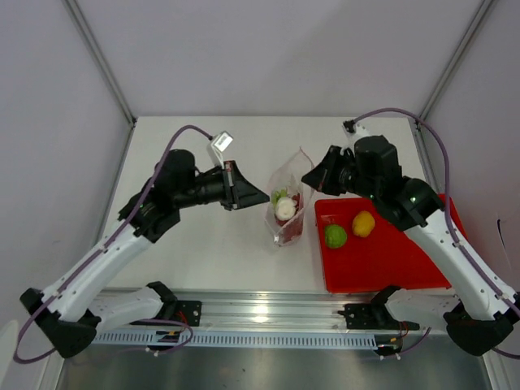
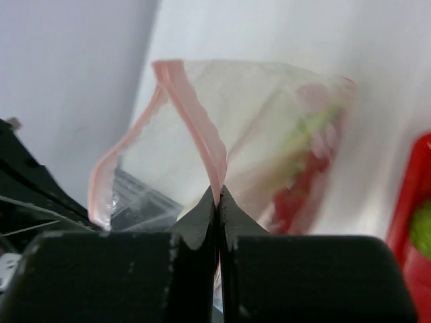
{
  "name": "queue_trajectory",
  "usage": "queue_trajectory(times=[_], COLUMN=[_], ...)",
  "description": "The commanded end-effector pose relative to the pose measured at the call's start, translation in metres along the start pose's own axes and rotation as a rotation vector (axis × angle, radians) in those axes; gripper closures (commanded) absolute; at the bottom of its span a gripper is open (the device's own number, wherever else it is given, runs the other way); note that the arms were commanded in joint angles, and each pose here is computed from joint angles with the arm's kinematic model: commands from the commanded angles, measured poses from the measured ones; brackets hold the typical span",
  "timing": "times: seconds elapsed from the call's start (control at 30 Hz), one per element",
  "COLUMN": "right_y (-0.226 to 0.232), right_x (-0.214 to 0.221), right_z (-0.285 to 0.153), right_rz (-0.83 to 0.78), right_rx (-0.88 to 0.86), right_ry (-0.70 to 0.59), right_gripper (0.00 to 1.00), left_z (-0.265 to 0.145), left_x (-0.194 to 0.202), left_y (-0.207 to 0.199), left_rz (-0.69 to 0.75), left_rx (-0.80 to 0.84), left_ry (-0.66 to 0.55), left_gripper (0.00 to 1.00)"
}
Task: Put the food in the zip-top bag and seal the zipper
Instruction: Adjust the zipper food storage bag at the center of the board.
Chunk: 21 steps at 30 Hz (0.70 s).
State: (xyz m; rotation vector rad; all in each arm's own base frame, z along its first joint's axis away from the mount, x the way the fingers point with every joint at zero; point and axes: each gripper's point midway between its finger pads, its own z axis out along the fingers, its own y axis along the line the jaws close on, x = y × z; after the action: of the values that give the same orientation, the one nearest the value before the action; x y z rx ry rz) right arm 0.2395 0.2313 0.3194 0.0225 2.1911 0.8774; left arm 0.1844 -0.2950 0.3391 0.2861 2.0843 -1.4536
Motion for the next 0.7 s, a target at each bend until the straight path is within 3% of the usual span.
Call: queue_trajectory(times=[0.0,0.2,0.47,0.6,0.63,0.67], right_y=[0.04,0.013,0.038,0.037,0.033,0.028], right_x=[-0.022,-0.003,-0.019,-0.024,-0.025,-0.024], right_z=[-0.014,0.051,0.054,0.054,0.054,0.053], right_rz=[-0.032,0.034,-0.008,-0.038,-0.039,-0.04], right_rx=[-0.147,-0.124,-0.19,-0.184,-0.168,-0.149], right_ry=[-0.008,0.136,0.125,0.122,0.118,0.124], right_gripper=[1.0,1.0,1.0,1.0,0.96,0.87], left_z=[-0.035,-0.014,-0.041,-0.041,-0.041,-0.04], left_x=[-0.019,0.002,-0.03,-0.031,-0.032,-0.032], left_y=[-0.03,0.023,-0.021,-0.022,-0.022,-0.02], left_rz=[0.196,0.091,0.201,0.201,0.201,0.199], left_rx=[0.038,-0.084,-0.036,-0.04,-0.041,-0.045], left_ry=[-0.129,-0.051,-0.151,-0.15,-0.151,-0.15], left_gripper=[1.0,0.99,0.99,1.0,1.0,0.99])
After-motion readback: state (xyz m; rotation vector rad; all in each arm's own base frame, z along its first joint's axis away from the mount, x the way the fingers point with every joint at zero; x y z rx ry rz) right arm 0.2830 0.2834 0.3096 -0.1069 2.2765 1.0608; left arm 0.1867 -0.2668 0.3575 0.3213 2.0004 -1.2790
